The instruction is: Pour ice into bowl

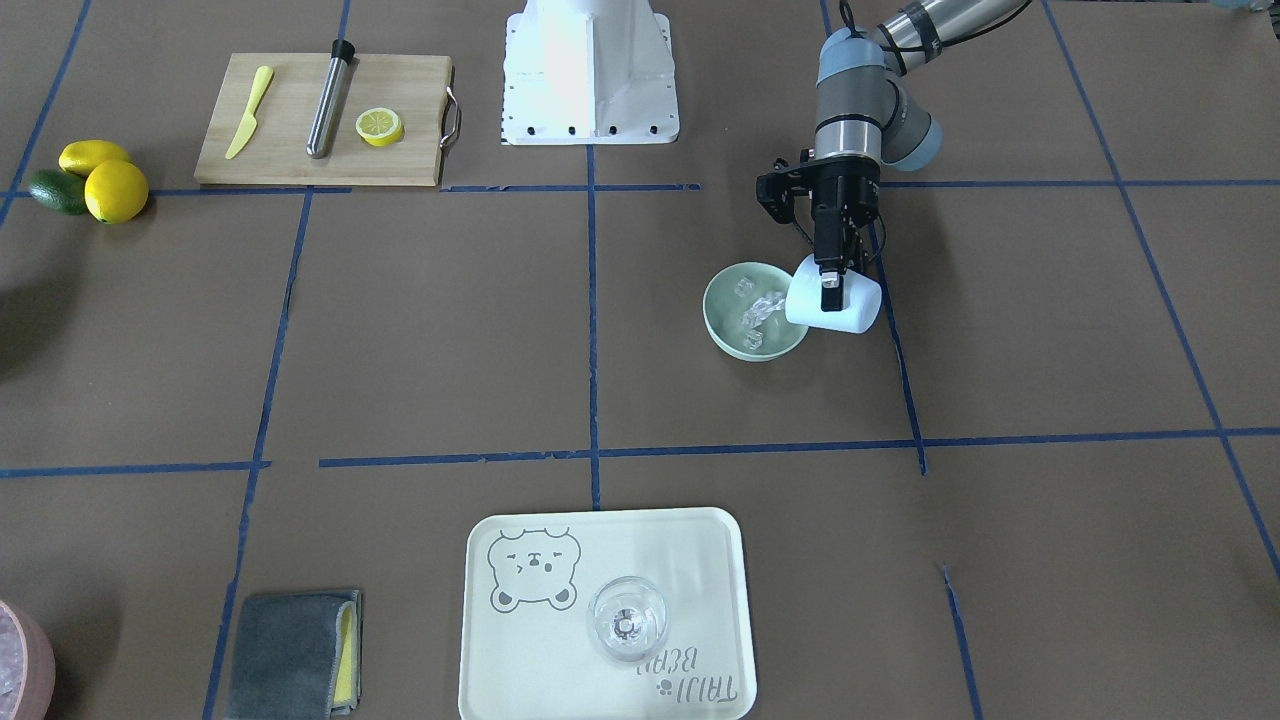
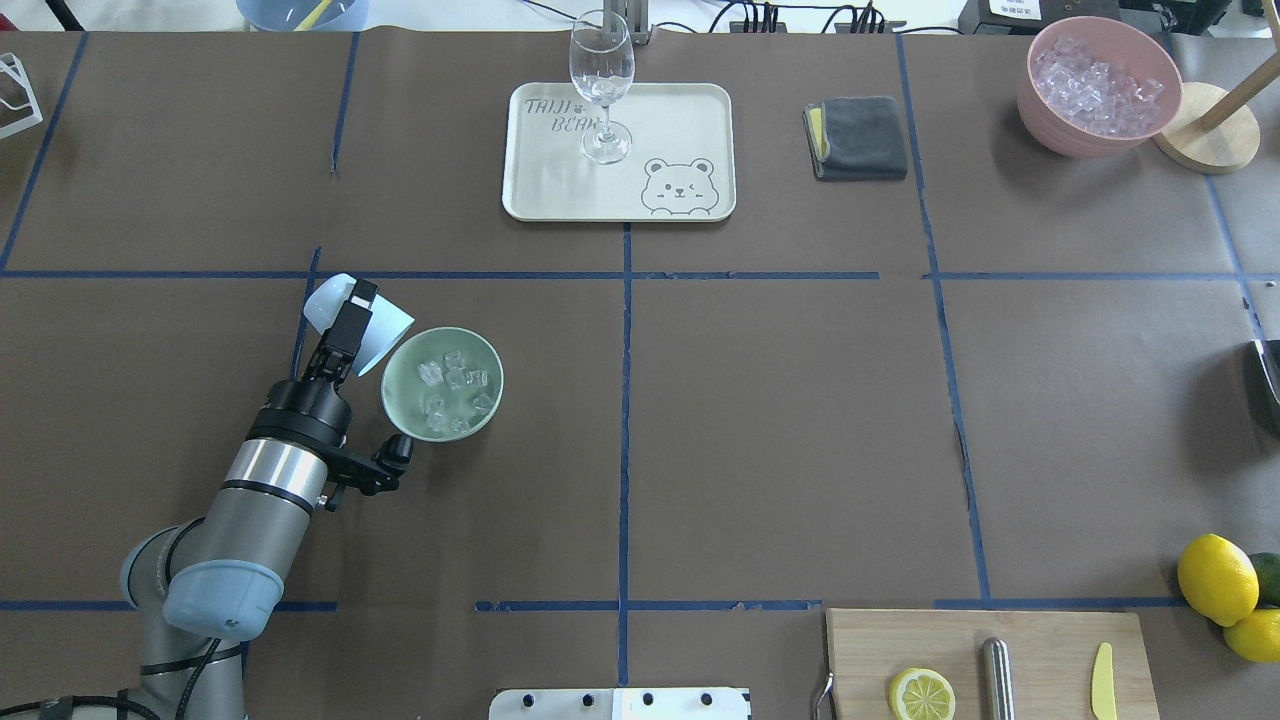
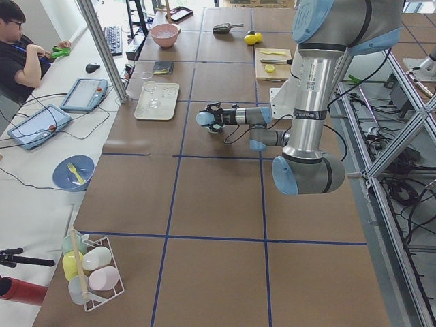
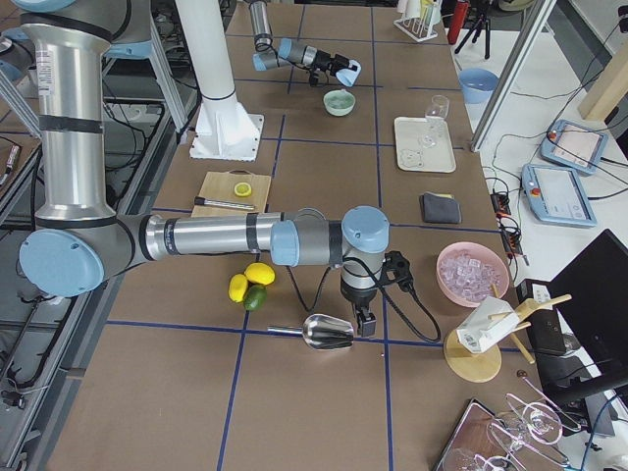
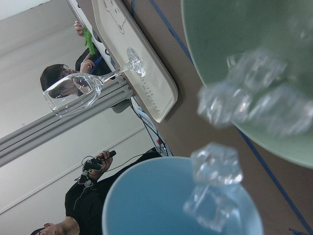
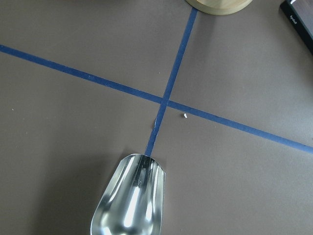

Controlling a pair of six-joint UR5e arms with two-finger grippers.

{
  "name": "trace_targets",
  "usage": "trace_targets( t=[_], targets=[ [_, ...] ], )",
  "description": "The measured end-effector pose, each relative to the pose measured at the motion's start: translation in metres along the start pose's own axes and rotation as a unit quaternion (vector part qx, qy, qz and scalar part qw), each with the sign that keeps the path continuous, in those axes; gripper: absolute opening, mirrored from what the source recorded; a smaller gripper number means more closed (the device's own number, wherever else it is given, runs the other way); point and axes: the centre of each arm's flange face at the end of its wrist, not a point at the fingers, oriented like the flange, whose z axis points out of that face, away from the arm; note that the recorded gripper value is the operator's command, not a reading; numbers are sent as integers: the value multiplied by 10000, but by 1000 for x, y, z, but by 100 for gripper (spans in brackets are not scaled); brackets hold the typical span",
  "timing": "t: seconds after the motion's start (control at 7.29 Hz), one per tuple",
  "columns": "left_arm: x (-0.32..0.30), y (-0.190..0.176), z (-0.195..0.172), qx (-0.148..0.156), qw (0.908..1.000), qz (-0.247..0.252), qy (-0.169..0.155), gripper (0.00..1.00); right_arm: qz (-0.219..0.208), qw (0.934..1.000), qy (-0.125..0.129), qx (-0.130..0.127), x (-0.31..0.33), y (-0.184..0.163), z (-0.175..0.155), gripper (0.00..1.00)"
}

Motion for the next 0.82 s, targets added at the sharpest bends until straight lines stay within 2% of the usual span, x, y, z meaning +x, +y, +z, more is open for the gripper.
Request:
trace_targets(
  t=[0.55, 0.82],
  targets=[
    [-2, -3, -4, 1, 10000, 21, -36, 0, 15, 10000, -9, -7, 1, 1, 1, 100],
    [-19, 3, -10, 72, 9989, -396, -225, 0, 21, 10000, -11, -7, 1, 1, 1, 100]
  ],
)
